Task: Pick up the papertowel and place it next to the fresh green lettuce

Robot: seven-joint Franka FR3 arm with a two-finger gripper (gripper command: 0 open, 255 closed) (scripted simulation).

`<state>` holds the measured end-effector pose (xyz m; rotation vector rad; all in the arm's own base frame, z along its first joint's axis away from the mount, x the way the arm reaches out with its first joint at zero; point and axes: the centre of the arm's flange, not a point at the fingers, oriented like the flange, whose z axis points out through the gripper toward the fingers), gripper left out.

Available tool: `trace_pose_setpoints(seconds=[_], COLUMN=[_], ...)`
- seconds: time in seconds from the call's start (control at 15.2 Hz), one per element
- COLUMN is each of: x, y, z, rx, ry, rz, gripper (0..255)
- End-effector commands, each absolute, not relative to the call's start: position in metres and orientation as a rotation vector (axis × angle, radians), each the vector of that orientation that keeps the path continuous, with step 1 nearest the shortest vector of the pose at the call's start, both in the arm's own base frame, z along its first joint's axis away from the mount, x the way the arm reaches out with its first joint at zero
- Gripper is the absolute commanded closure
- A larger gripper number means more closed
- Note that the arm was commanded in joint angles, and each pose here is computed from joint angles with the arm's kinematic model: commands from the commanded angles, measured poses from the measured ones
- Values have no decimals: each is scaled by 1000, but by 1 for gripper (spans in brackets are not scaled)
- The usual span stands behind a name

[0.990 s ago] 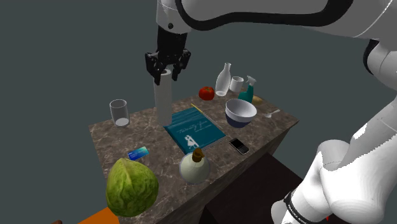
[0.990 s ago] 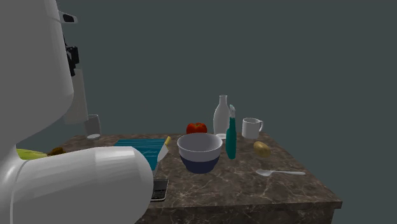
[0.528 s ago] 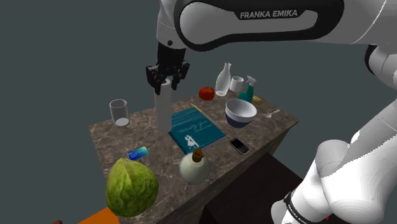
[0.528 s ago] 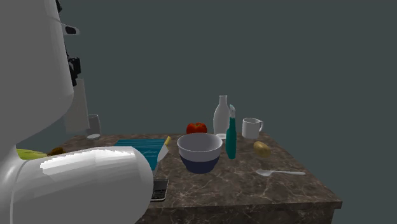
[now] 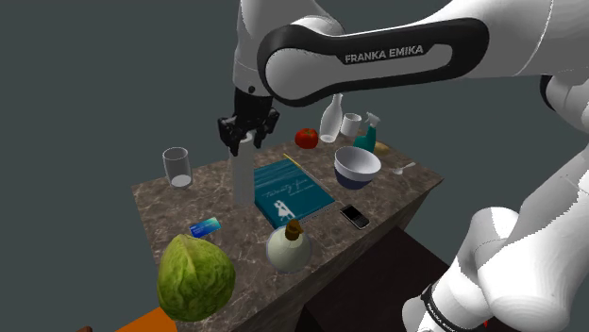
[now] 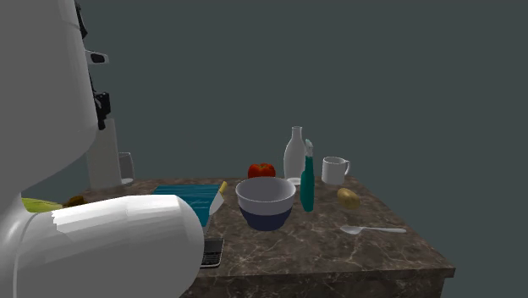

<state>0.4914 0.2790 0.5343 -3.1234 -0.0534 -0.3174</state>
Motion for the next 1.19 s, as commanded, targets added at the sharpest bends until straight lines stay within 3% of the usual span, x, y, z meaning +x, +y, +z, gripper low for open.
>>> trace_pose_setpoints(seconds=[0.0,1.12], x=[490,490], y=[279,279], z=[525,435], rx=[-3123,-3123], ry=[-53,-53], rz=[-318,-318], gripper=[255,255])
